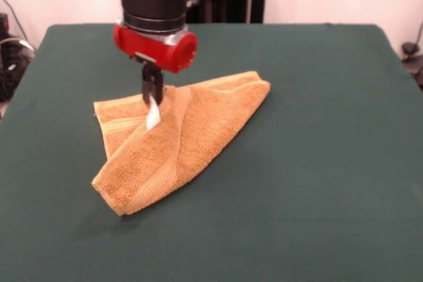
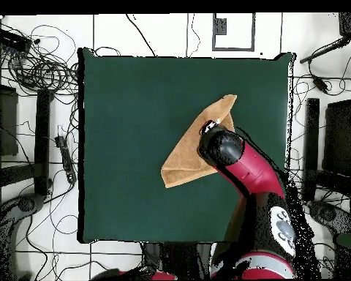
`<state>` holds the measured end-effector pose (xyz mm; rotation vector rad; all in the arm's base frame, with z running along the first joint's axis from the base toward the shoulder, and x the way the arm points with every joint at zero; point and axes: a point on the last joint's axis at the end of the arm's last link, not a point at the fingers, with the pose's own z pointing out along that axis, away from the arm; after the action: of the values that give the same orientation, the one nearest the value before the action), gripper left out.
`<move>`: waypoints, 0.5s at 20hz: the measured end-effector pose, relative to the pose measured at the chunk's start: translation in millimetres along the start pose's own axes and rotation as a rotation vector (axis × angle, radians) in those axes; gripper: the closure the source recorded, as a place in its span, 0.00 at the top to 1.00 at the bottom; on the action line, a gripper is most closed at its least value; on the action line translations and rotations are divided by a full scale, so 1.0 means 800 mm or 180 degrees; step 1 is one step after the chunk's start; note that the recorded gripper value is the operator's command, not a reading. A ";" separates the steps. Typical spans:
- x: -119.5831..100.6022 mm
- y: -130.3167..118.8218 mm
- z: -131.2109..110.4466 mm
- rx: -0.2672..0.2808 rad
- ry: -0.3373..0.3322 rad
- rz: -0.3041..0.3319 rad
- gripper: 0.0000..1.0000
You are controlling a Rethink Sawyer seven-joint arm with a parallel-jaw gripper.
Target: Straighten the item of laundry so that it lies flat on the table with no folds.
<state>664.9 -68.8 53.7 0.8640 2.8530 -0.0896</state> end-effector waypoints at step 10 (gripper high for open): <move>0.003 0.068 -0.003 0.0105 -0.0144 -0.0513 0.00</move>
<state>692.6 -22.0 55.3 0.6279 2.8812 -0.1735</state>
